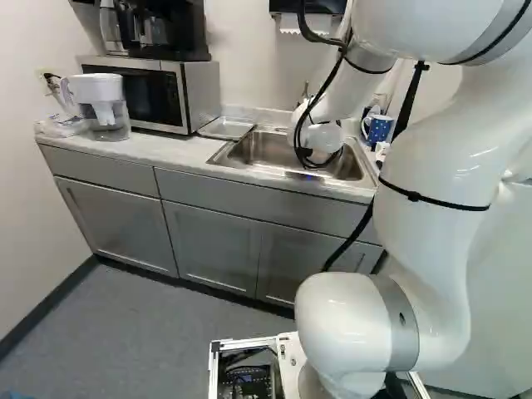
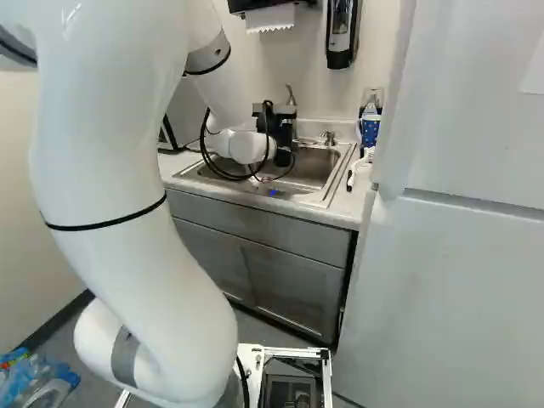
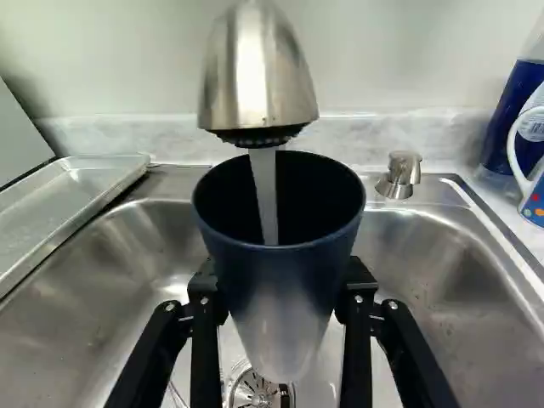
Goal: Rinse the cup and place it in the tray
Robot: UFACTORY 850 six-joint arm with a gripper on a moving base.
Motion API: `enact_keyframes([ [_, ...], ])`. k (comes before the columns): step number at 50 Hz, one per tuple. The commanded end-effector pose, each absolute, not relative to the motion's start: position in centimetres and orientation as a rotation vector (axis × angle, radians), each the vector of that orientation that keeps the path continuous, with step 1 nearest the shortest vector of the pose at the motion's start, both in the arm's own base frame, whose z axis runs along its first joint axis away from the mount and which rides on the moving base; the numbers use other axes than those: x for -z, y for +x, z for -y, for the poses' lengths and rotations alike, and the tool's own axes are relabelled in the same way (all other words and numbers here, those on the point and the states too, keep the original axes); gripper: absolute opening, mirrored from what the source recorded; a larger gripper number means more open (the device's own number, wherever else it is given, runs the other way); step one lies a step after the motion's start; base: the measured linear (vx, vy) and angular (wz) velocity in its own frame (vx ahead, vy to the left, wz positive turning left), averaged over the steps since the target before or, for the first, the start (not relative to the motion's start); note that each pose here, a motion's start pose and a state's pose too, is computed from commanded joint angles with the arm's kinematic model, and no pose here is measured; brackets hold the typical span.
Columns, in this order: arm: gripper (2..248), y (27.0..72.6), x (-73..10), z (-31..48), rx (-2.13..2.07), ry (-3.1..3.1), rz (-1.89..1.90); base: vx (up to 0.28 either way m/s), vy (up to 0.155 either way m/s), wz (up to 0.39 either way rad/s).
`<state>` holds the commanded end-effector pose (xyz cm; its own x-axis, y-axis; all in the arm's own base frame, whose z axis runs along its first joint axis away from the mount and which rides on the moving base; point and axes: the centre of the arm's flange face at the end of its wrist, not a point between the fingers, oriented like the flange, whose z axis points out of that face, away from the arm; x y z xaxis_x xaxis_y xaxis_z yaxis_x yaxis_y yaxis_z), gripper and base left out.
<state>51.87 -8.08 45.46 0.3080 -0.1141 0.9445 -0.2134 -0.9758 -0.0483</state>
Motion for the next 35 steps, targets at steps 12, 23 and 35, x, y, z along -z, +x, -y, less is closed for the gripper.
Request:
enact_keyframes([
  [12,125,51.87,-45.46,8.08,-1.772,2.470,0.310,0.000,0.000,0.000],
  [23,125,51.87,-45.46,8.08,-1.772,2.470,0.310,0.000,0.000,0.000],
  [35,125,51.87,-45.46,8.08,-1.772,2.470,0.310,0.000,0.000,0.000],
])
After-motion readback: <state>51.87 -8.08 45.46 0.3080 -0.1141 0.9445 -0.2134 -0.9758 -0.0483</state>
